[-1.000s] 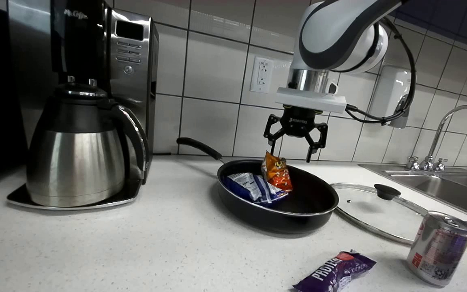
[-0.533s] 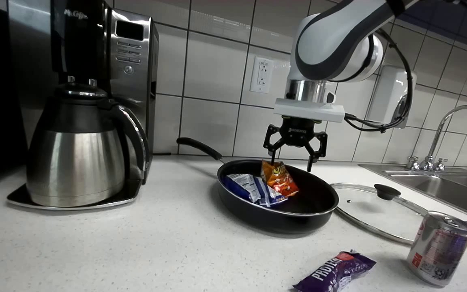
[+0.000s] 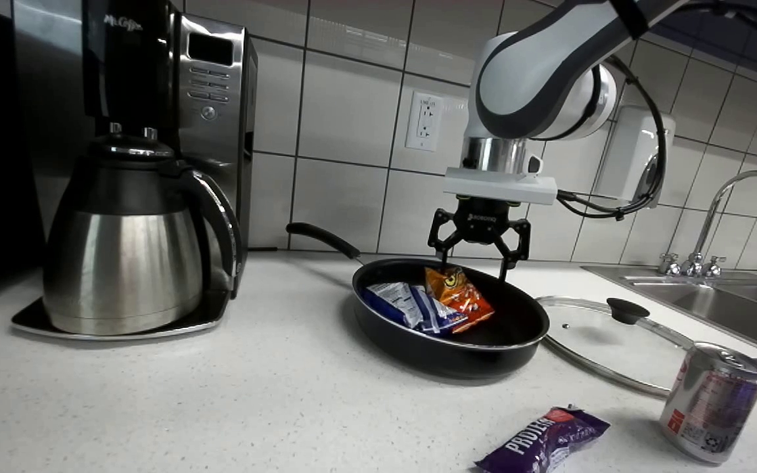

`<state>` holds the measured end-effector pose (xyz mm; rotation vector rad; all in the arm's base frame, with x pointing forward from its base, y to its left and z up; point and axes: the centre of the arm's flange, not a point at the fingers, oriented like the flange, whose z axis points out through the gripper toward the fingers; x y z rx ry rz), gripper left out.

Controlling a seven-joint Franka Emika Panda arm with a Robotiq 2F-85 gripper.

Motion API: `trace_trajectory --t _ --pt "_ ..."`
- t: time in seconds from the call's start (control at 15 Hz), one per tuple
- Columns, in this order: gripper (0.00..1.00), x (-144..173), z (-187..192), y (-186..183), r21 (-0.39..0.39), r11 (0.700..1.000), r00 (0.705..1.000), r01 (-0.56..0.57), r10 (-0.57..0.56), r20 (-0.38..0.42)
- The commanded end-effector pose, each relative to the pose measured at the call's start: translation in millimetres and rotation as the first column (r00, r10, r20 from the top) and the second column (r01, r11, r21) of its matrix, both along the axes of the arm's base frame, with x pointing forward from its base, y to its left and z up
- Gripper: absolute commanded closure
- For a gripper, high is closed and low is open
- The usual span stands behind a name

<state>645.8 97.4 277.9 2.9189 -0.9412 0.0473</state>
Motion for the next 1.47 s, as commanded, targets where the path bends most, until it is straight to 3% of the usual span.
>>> trace_trajectory --t 0.0,0.67,1.4 --pt "0.0 -1.1 37.0 -16.7 -0.007 0.999 0.999 0.044 -0.044 0.021" --pt "0.0 -29.8 81.6 -66.3 0.023 0.998 0.994 0.064 -0.066 0.09" --pt "0.0 -104.2 91.5 -129.5 0.054 0.983 0.98 0.173 -0.177 0.095"
